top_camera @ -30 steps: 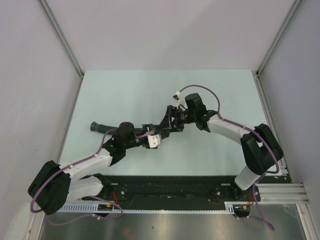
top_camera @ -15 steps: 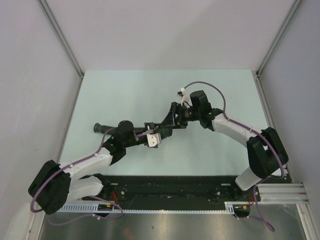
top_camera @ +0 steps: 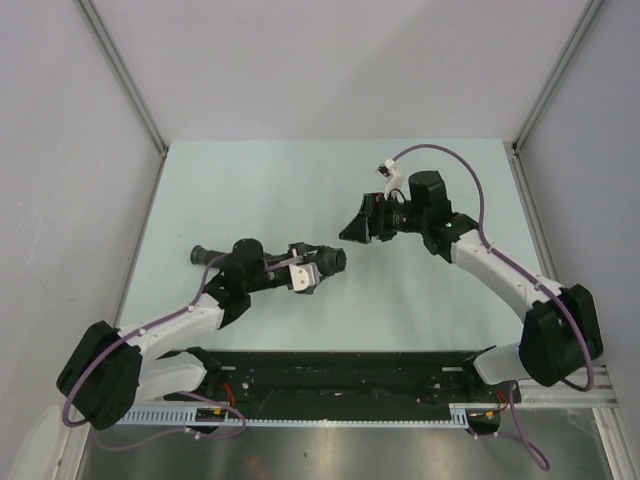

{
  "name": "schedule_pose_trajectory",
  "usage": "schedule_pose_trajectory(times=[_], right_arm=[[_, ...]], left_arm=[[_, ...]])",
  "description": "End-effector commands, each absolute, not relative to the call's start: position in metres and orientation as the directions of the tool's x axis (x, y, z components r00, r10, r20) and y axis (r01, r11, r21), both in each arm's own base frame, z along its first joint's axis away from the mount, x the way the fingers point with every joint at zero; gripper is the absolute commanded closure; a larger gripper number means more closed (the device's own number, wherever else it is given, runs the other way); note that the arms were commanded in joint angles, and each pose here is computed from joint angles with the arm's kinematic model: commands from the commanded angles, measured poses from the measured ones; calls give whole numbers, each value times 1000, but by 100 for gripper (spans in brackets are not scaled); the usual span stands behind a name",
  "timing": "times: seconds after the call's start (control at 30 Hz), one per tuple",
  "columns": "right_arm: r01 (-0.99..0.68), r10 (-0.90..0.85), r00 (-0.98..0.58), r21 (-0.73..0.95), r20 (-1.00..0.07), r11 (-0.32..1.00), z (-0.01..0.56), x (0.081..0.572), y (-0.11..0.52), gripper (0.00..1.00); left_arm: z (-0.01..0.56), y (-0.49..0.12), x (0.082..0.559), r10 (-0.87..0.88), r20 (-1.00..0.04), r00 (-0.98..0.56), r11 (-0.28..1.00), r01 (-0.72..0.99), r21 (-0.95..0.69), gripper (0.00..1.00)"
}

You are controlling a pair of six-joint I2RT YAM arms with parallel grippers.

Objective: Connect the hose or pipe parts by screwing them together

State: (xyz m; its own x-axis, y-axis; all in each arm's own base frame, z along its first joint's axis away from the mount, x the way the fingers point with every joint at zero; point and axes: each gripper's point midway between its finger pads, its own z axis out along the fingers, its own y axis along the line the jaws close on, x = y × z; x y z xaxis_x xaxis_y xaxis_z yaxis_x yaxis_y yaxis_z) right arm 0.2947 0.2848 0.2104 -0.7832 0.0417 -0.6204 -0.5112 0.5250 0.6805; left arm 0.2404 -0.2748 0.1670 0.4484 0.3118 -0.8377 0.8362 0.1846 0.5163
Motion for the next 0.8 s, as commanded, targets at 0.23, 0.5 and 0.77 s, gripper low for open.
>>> schedule_pose_trajectory(times=[0.23, 0.5, 0.77], right_arm=[[-953, -85, 264, -273, -961, 134, 292, 229, 278, 18], [-896, -165, 424, -439, -890, 64, 257, 218, 284, 15], [-866, -202, 449, -480, -870, 142, 254, 235, 307, 16]], left_arm=[[219, -280, 239, 165, -880, 445, 215, 855, 472, 100], [226, -277, 232, 129, -896, 425, 204, 873, 443, 100], [229, -276, 230, 120, -894, 431, 201, 872, 447, 100]])
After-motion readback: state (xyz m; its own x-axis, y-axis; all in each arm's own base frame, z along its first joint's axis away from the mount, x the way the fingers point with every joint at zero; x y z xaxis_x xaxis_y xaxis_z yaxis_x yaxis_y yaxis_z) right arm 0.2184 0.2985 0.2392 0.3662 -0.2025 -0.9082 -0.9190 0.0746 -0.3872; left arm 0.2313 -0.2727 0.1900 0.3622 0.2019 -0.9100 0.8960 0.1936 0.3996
